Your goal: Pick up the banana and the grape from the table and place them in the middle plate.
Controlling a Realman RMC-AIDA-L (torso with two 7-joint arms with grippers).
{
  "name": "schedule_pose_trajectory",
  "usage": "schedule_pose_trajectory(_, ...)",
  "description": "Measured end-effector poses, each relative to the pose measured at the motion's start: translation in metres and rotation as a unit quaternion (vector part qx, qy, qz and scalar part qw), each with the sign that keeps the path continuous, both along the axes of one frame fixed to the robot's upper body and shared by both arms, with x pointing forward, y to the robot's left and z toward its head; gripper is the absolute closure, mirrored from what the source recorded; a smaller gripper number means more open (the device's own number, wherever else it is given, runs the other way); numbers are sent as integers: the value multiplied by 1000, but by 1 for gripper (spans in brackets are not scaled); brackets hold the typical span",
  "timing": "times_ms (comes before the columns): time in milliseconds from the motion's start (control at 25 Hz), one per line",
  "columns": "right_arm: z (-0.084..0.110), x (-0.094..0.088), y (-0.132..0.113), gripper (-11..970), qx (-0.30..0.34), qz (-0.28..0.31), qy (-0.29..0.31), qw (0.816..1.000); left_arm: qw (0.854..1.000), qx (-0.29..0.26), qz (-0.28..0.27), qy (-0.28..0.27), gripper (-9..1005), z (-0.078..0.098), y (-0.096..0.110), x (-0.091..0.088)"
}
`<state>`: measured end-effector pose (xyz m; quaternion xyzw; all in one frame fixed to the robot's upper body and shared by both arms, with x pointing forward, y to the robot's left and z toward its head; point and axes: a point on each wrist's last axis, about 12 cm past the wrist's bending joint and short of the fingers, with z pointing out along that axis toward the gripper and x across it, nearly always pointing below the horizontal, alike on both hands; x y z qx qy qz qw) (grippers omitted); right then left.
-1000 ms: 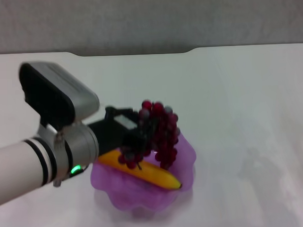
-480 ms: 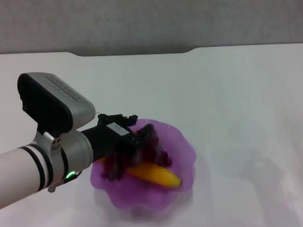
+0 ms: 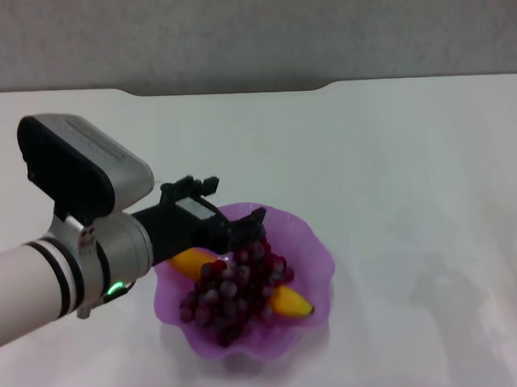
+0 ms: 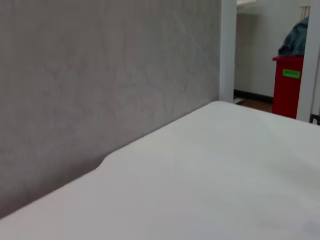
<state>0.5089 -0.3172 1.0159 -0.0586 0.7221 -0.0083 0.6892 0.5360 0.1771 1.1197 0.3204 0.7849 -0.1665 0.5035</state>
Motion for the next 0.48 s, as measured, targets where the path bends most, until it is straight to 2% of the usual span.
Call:
schedule_pose_trajectory(40, 0, 0, 0, 928, 0, 0, 0, 1000, 1000, -1, 0, -2, 232, 1, 0, 0)
schedule_pose_trajectory(240, 0, 0, 0, 928, 0, 0, 1, 1000, 999, -12, 15, -33, 198, 15, 7, -1)
schedule_pose_trajectory(480, -1, -1, -1, 928, 0, -1, 2, 1000, 989, -79, 93, -78, 324, 23, 32, -3)
